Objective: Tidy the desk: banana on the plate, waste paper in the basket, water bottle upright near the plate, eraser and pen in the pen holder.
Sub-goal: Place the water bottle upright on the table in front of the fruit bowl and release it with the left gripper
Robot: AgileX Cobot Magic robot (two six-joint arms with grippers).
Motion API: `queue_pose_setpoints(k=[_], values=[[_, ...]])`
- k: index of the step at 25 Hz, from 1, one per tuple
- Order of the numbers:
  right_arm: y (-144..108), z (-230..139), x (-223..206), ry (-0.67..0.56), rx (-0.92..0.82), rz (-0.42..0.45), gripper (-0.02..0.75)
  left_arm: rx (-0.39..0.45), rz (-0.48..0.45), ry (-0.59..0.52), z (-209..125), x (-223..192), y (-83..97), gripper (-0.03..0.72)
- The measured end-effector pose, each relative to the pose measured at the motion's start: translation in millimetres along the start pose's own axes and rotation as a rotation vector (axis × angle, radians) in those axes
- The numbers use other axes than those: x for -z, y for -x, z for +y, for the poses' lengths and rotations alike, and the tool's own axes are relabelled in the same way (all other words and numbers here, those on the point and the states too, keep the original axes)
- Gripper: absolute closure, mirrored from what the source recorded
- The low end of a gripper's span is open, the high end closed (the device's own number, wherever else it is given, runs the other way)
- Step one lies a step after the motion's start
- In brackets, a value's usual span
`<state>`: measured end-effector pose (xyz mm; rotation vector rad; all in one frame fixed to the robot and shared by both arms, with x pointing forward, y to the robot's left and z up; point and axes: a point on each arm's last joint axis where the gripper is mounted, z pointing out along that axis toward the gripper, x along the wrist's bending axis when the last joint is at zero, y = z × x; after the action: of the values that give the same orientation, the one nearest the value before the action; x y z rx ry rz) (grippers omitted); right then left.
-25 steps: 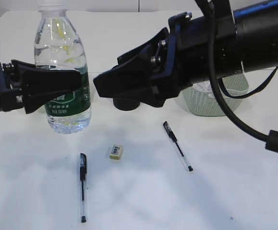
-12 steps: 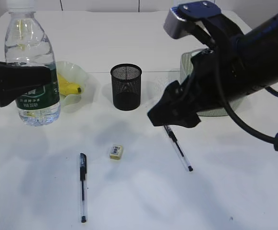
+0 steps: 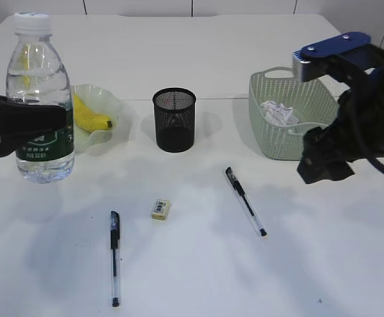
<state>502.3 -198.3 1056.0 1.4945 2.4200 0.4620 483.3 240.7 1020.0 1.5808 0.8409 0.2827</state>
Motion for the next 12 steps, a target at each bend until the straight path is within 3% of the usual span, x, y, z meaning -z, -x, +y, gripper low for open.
queue_pose_setpoints(k=[8,12], values=[[73,-18,3,-0.032,-0.239,-0.110,0.187,-0.001,0.000,-0.001,0,0,0.0,0.308],[84,-25,4,-0.072,-0.269,-0.130,0.202,-0.001,0.037,-0.018,-2,0,-3.4,0.308]])
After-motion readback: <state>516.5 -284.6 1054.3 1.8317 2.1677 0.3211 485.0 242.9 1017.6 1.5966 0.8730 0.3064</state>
